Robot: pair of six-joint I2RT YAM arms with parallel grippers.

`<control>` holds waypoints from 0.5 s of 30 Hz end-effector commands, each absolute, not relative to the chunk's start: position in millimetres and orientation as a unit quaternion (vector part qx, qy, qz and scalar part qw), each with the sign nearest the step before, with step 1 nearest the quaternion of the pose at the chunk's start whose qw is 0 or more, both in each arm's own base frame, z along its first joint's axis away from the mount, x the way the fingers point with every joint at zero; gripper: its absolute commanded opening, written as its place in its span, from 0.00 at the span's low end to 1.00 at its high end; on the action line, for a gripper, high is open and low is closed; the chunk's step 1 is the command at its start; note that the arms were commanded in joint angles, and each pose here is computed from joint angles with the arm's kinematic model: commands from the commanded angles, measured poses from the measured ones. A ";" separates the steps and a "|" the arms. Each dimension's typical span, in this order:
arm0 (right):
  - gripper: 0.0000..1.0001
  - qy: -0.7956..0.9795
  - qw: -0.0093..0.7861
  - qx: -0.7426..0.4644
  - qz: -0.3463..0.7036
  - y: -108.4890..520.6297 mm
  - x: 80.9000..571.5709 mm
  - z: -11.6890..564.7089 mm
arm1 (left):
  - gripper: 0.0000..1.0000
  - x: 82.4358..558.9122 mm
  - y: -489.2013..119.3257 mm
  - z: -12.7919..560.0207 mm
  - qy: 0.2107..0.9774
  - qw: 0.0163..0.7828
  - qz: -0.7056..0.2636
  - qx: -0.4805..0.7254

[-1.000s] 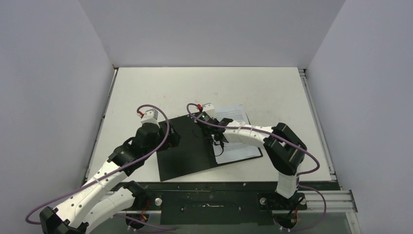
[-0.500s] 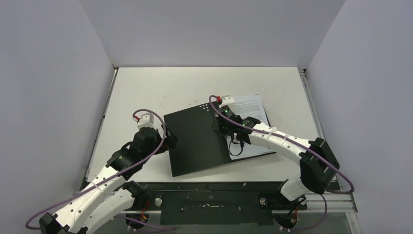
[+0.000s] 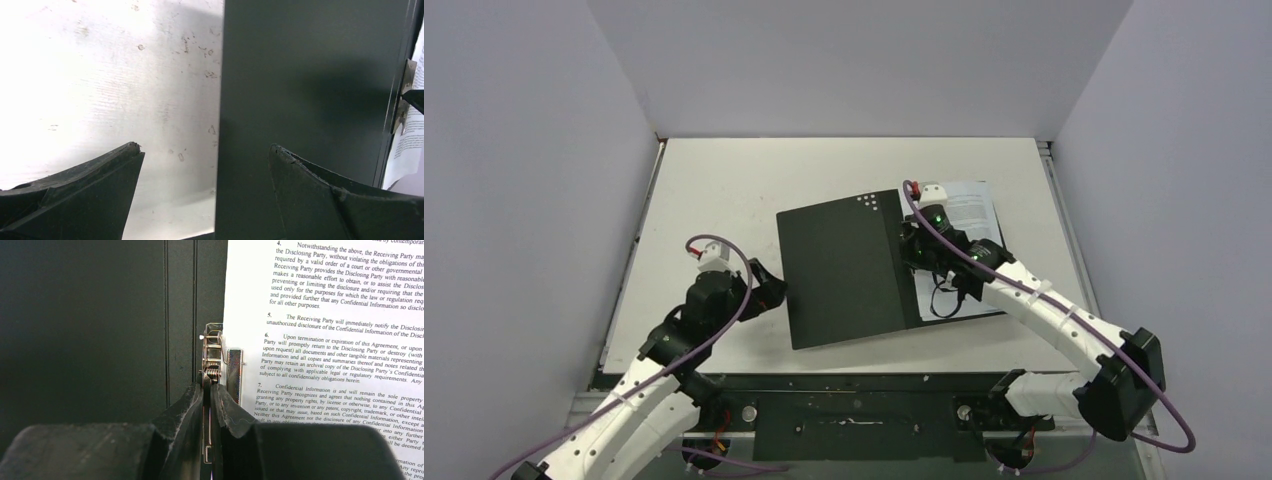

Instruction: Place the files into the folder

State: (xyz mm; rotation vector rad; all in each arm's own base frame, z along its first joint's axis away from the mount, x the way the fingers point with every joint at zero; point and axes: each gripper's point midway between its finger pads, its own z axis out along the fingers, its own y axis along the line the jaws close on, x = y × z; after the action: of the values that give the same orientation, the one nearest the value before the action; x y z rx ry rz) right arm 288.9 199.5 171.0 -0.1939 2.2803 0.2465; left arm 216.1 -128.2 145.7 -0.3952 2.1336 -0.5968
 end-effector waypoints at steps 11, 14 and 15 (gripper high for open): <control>0.05 0.869 0.449 -0.071 0.193 205.1 275.3 234.4 | 0.96 216.9 -171.3 195.0 0.728 0.417 -0.521 -0.158; 0.05 0.868 0.448 -0.071 0.204 208.1 273.3 236.5 | 0.97 212.0 -177.0 200.9 0.707 0.405 -0.559 -0.154; 0.05 0.868 0.447 -0.070 0.206 208.5 273.1 236.5 | 0.97 211.5 -177.6 201.1 0.705 0.402 -0.564 -0.155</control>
State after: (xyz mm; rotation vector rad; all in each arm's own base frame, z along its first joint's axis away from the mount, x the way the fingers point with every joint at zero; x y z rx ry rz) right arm 267.5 199.9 198.3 -0.2156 2.2576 0.4018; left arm 218.1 -159.7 151.8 -0.4966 1.9477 -1.1812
